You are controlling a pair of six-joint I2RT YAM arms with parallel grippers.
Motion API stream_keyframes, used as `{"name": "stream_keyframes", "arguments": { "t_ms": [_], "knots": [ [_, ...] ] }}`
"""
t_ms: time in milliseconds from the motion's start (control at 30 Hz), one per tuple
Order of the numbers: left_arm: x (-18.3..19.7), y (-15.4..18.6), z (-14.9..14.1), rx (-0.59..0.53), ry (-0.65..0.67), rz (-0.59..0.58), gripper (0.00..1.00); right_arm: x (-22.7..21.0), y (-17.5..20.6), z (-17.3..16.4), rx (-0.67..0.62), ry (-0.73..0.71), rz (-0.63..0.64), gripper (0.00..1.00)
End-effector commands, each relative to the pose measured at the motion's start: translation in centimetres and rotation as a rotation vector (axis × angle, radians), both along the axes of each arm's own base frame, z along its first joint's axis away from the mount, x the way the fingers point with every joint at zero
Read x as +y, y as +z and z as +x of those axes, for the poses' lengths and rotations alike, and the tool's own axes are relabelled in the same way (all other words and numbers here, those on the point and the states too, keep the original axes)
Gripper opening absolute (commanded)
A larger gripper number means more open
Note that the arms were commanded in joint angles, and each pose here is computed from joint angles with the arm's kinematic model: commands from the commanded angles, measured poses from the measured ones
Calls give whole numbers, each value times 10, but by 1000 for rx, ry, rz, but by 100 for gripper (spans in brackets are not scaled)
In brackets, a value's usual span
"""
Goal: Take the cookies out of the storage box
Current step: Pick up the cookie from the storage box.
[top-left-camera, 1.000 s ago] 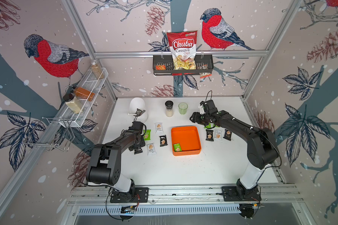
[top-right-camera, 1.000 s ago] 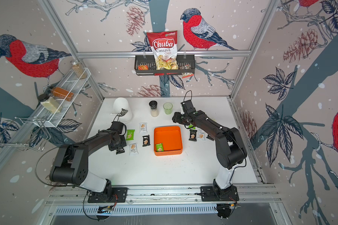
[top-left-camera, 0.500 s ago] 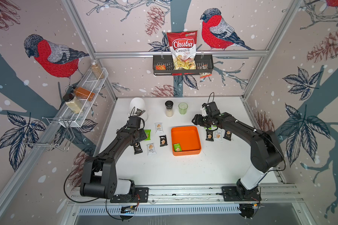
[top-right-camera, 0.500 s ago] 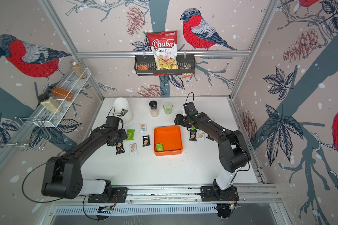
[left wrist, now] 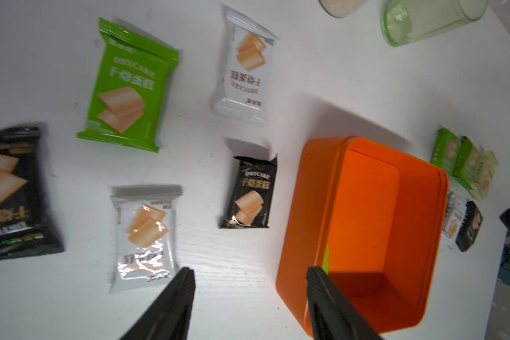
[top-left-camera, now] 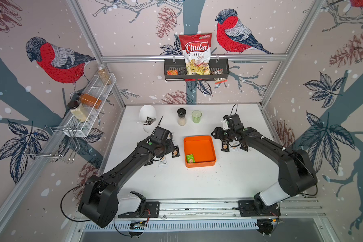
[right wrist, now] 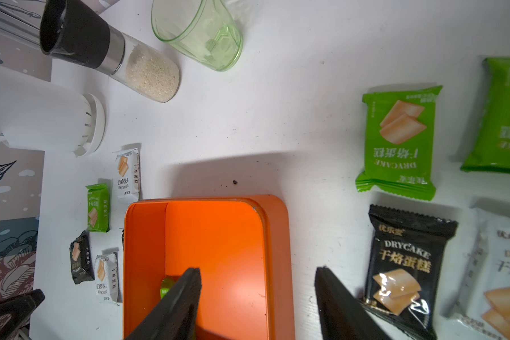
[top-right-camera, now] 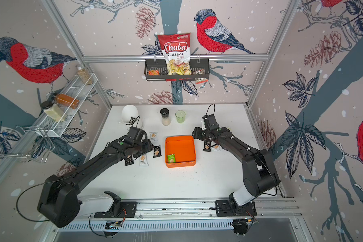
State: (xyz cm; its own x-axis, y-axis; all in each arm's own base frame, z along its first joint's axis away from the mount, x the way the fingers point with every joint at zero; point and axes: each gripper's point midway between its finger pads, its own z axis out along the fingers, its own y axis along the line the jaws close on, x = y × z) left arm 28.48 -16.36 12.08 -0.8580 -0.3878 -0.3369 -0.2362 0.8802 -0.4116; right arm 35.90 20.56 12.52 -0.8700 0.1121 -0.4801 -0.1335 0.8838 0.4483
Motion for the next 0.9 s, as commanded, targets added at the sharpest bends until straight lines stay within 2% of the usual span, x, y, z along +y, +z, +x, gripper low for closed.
{"name": "stream_keyframes", "arguments": {
  "t_ms": [0, 167, 567, 700, 867],
  "knots": [
    [-23, 6, -1, -4, 20, -32, 65, -5, 4, -2, -23, 5, 10, 67],
    [-61, -4, -10, 29, -54, -11, 65, -20, 8, -6, -35, -15, 20, 67],
    [-132, -20, -1, 64, -186, 59, 65, -53, 15, -7, -51, -57, 34, 67],
    [-145, -30, -1, 92, -206, 79, 65, -58, 18, -6, -56, -67, 44, 67],
    [-142, -48, -4, 161, -212, 185, 66, -64, 18, -5, -66, -84, 48, 67]
  ]
}}
